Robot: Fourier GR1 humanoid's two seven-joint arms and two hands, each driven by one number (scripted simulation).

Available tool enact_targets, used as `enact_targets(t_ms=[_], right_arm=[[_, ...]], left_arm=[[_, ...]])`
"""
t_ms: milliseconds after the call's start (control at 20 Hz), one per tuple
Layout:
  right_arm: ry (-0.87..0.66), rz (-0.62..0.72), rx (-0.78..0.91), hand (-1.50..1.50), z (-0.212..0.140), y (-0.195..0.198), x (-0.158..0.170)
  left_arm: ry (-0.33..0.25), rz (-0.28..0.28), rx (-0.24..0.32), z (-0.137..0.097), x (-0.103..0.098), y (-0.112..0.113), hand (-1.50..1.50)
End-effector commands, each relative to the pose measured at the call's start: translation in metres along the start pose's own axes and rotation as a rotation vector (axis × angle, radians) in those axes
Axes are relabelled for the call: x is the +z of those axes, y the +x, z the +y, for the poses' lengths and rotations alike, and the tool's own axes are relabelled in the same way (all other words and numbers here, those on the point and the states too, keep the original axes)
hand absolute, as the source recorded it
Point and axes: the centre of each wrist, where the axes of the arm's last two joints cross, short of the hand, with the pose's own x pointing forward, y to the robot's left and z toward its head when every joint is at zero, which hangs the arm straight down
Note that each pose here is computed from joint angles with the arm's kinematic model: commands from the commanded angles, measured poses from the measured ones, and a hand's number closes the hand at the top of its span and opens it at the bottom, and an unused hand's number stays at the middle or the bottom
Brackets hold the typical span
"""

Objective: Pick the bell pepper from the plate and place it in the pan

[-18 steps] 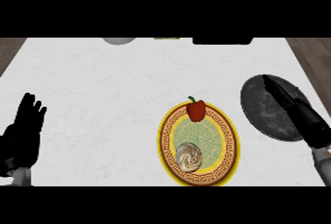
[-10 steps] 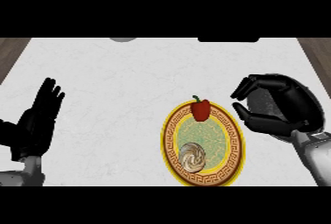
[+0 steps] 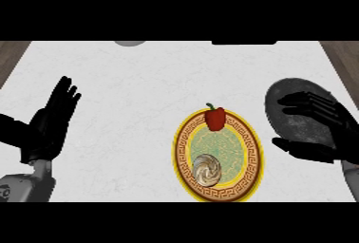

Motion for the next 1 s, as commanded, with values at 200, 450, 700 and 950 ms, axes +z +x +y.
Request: enact_targets(t_ms=[200,450,700,950], right_arm=[[0.130,-0.058,0.218,-1.50,-0.038,0.021,-0.047],[0.281,-0.004,0.426,-1.50,0.006,0.049,-0.068],[0.401,0.071,0.555,-1.50,0.019,0.071,-0.100],[0.678,0.203,0.664,-1.50,0.045,0.072,-0.100]], left_arm=[[-0.028,0.003,-0.004,-0.014,0.005,0.010,0.00],[-0.020,0.009,0.003,-0.007,0.000,-0.003,0.00],[-0.036,0.003,-0.021,-0.008,-0.004,0.012,0.00],[-0.023,0.014,-0.007,-0.014,-0.010,0.008,0.00]])
